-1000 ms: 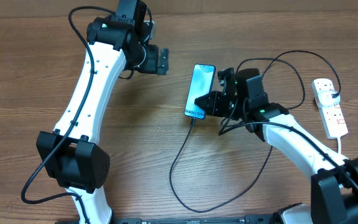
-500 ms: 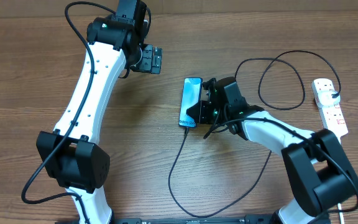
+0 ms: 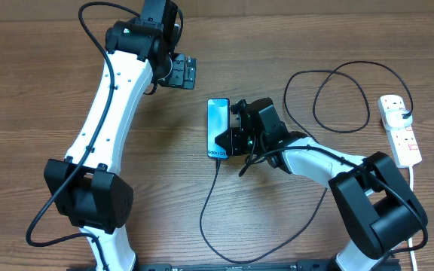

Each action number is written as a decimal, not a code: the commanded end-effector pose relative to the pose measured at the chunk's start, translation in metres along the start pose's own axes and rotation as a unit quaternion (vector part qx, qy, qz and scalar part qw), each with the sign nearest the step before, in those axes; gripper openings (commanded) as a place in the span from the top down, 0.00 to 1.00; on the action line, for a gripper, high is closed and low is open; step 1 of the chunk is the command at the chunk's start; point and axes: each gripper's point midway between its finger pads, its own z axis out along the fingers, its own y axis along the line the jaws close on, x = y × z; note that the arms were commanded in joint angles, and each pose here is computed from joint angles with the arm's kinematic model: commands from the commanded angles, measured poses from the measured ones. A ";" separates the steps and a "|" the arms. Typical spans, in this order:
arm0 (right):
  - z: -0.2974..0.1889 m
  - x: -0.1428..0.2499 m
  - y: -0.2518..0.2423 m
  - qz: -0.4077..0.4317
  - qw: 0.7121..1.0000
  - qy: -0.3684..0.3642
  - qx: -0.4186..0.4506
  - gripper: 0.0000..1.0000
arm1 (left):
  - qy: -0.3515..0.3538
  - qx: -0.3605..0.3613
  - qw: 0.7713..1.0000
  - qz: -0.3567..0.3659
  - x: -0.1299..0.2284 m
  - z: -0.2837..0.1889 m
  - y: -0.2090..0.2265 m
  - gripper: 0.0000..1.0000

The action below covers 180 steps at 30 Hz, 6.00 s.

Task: Plug charger to phone and switch on socket
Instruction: 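Lay the phone flat on the table and release it, then move the right gripper to the white power strip, then press the power strip's orange switch with the right gripper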

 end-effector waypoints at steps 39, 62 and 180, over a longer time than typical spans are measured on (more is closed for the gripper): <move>0.028 0.007 -0.013 0.002 1.000 0.000 0.004 0.89 | -0.012 -0.008 1.000 -0.004 -0.003 -0.008 0.005 0.00; 0.028 0.002 -0.010 -0.004 1.000 -0.011 -0.001 0.69 | -0.012 -0.008 1.000 -0.004 -0.003 -0.008 0.005 0.01; -0.374 -0.005 -0.342 0.453 0.745 -0.127 0.474 0.00 | -0.012 -0.008 1.000 -0.004 -0.003 -0.008 0.005 0.00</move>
